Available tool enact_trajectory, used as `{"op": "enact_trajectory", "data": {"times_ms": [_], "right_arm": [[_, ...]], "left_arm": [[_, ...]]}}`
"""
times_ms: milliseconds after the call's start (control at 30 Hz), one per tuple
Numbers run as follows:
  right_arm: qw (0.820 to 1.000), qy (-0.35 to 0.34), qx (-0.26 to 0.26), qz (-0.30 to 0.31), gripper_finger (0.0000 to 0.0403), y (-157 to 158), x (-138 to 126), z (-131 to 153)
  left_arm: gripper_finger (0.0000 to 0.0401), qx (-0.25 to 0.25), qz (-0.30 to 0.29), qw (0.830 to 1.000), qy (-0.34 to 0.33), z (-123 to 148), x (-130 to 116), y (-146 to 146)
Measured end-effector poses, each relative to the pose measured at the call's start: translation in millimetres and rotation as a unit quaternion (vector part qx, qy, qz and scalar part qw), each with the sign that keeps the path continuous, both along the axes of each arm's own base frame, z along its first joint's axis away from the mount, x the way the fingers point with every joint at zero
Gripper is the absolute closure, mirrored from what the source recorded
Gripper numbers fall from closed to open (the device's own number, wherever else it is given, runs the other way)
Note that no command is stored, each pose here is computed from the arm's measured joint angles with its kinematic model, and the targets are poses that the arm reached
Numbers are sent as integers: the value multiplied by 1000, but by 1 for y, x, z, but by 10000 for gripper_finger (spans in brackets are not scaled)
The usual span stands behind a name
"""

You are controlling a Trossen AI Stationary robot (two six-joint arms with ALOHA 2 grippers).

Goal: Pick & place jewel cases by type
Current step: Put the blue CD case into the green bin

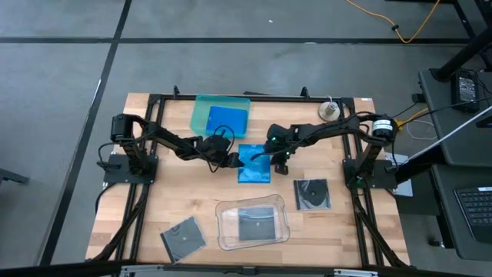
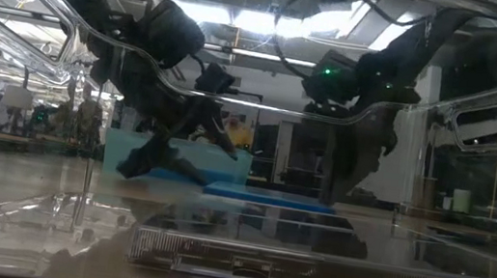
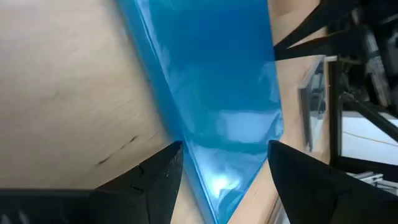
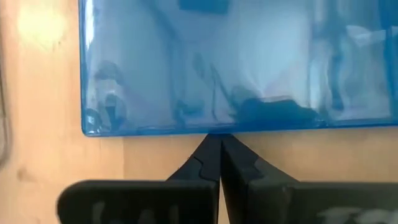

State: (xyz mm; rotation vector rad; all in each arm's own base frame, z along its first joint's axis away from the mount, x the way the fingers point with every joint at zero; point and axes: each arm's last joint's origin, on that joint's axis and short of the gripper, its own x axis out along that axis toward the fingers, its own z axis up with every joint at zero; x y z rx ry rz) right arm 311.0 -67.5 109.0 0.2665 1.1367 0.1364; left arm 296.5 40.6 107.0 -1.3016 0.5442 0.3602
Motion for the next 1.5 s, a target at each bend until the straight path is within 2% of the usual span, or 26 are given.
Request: {"op": "enact_trajectory", "data": {"times_ms": [100,367,633,933,1033,1200,1500], "right_arm": [[1000,3,16,5,397,1,2,-3],[1000,-9,17,3,397,-1,3,-4],[1000,-21,19,5,397,-1,5,-4],[999,-31,16,8,397,-1,7,-4],[999,-37,15,8,397,-2,8,-4],[999,-43,12,10,397,-2,9,-3],[999,-47,7,19,397,-2,9,-3]], "left_arm": [[175,2,-1,1000,7,-2,0,-4],[182,-4,11,998,67,-10,-5,-10],[189,4,24,997,74,-10,-3,-8],[204,22,5,994,103,-11,1,-9],[209,28,5,995,91,-11,2,-8],[217,60,4,998,21,-2,12,-5],[257,78,-6,997,-14,13,28,-3]]}}
